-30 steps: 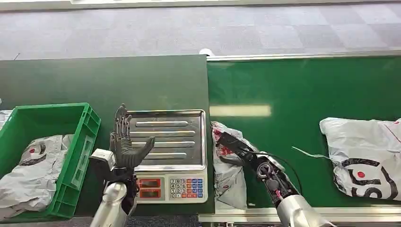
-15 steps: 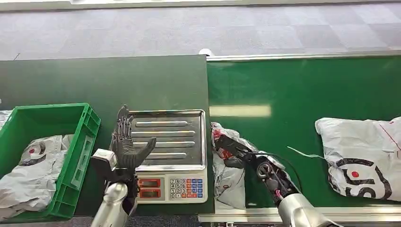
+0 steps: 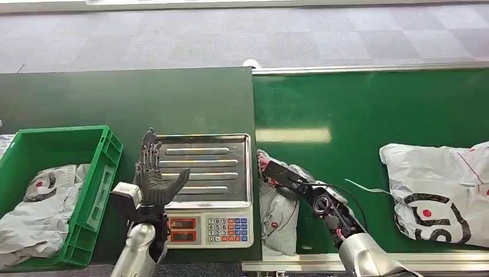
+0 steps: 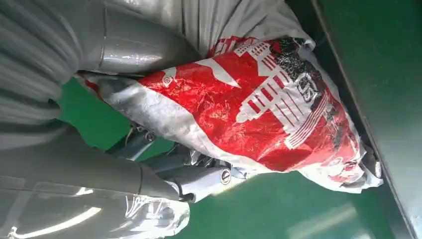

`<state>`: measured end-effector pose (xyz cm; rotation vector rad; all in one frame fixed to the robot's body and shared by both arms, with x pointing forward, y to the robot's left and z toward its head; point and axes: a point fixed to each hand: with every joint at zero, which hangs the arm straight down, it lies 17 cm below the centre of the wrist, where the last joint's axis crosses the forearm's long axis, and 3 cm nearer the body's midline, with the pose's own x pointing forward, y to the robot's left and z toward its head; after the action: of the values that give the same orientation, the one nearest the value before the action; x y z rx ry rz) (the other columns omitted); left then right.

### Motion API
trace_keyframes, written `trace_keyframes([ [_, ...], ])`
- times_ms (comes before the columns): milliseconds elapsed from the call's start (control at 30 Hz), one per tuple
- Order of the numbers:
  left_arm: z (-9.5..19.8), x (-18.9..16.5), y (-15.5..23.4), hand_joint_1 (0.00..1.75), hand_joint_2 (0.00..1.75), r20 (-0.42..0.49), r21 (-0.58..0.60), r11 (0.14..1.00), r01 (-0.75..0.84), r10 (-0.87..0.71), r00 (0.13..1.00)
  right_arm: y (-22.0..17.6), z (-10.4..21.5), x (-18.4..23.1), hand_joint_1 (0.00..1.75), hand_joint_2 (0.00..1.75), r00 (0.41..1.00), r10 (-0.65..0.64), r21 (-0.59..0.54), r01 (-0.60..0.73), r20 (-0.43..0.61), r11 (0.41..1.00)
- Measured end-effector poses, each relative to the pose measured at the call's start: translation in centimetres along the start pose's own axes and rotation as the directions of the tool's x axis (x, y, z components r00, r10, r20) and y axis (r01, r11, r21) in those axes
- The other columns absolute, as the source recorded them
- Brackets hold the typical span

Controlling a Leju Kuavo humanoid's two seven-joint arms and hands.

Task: Moved the parcel from conveyor to table for the left to box.

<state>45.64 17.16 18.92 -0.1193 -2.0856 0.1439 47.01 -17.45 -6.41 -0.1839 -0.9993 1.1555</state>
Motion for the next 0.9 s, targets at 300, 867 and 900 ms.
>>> trace_keyframes([
  [300,0.5,-0.1,0.5,0.0,1.75,-0.004,0.016,1.0,0.008,-0.008,1.0,-1.7,-0.1,2.0,1.75,1.75,0.982,-0.156,-0.077,0.165,0.108,0.983],
  [867,0.8,0.0,0.9,0.0,1.75,-0.005,0.03,1.0,0.01,-0.01,1.0,-12.5,2.0,3.7,1.75,1.75,0.881,-0.325,-0.394,0.45,0.344,0.801],
  [900,0.8,0.0,0.9,0.0,1.75,-0.005,0.031,0.999,0.009,-0.009,1.0,-13.7,2.5,3.5,1.75,1.75,0.873,-0.328,-0.423,0.467,0.362,0.777],
])
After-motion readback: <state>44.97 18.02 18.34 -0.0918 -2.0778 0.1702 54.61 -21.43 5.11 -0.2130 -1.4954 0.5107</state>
